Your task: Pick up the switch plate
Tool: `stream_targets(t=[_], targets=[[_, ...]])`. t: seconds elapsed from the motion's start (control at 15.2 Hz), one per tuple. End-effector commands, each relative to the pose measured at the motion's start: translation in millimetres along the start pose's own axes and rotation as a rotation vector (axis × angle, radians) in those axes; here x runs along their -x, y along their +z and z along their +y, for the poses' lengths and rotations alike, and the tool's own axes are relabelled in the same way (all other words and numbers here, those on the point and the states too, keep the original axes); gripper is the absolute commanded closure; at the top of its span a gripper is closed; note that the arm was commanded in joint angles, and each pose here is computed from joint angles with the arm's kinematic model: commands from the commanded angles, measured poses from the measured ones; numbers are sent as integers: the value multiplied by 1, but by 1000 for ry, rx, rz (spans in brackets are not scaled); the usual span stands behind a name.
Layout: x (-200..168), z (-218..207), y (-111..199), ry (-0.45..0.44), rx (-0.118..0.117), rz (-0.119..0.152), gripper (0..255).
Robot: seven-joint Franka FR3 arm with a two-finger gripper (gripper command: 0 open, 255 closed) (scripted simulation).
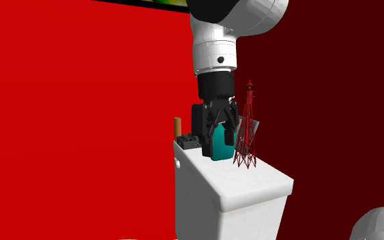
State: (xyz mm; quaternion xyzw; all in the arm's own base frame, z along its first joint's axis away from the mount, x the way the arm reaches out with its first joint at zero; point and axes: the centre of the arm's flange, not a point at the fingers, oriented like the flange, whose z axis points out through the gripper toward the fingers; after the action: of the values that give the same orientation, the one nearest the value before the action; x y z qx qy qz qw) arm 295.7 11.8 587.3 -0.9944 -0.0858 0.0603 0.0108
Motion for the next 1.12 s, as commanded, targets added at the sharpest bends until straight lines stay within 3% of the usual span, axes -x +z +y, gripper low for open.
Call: stream_targets(t=[0.0, 0.53, 1.06], targets=[[0, 0, 0, 0, 0, 0, 0], [-1, 104, 2, -267, 13, 22, 0], [-30, 203, 2, -534, 26, 44, 0]])
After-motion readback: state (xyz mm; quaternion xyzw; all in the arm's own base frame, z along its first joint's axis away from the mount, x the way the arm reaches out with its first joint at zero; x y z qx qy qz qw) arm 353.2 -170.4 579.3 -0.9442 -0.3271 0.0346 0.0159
